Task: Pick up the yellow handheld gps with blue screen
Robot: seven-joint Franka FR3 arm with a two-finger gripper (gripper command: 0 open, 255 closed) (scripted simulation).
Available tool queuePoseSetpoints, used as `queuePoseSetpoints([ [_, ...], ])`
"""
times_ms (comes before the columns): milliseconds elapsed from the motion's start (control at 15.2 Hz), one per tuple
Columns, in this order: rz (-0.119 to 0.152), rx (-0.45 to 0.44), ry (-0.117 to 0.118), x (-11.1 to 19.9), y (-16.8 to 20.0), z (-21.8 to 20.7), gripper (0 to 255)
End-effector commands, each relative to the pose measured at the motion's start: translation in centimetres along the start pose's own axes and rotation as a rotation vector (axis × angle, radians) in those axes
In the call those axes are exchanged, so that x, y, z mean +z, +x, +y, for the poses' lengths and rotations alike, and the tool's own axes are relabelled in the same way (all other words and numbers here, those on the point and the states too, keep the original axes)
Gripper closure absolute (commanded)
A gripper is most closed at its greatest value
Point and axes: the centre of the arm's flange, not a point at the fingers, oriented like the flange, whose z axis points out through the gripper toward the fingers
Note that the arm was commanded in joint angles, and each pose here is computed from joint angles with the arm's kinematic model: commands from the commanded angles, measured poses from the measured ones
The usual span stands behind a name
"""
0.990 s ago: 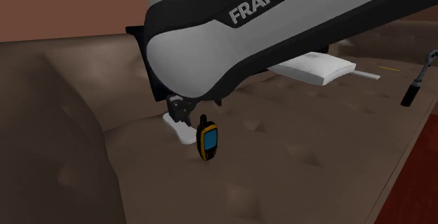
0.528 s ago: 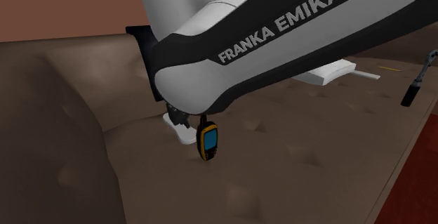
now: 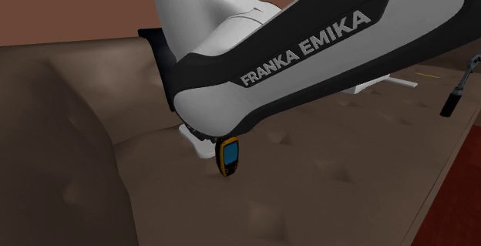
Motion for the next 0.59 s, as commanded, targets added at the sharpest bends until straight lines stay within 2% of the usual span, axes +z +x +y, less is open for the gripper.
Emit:
queuePoseSetpoints([
  [0, -0.003, -0.001, 0.0, 0.1, -0.1, 0.0, 255],
  [264, -0.003, -0.001, 0.0, 0.2, -0.1, 0.1, 255],
  [528, -0.003, -0.001, 0.0, -1.8, 0.6, 0.7, 255],
])
